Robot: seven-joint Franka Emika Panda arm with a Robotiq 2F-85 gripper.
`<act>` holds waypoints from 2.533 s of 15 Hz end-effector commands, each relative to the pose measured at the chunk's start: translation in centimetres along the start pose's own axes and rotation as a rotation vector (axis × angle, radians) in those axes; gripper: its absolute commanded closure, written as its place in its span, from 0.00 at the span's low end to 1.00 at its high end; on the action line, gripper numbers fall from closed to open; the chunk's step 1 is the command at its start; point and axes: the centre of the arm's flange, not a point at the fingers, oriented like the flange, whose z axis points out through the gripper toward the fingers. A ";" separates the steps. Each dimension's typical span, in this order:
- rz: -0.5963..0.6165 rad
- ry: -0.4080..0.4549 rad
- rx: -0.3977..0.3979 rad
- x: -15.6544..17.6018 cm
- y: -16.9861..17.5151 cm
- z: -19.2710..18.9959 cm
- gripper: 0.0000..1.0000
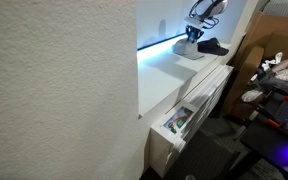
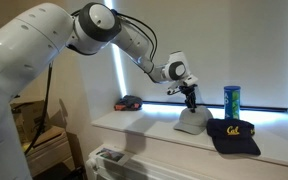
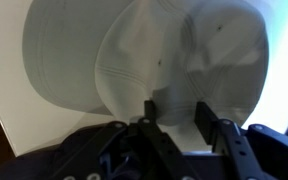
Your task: Move the grey cap to the right and then back to the left
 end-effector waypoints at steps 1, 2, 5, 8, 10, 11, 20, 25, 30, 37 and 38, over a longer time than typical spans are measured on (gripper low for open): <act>-0.010 -0.017 0.013 0.2 -0.4 -0.2 0.83; -0.010 -0.012 0.017 0.2 -0.4 -0.3 0.88; -0.100 -0.020 0.096 -1.2 -0.2 -1.9 1.00; -0.257 0.014 0.192 -3.9 -0.9 -5.2 0.99; -0.356 0.032 0.257 -5.0 -2.2 -8.2 0.99; -0.406 0.043 0.290 -5.8 -2.9 -9.5 0.99; -0.851 0.137 0.396 -14.6 -4.9 -18.4 0.99; -1.008 0.171 0.375 -20.0 -3.6 -19.2 0.99; -1.176 0.121 0.342 -24.6 -0.5 -19.1 0.99; -1.478 -0.115 0.401 -31.9 6.8 -21.2 0.99; -1.507 -0.143 0.411 -32.3 7.6 -21.4 0.99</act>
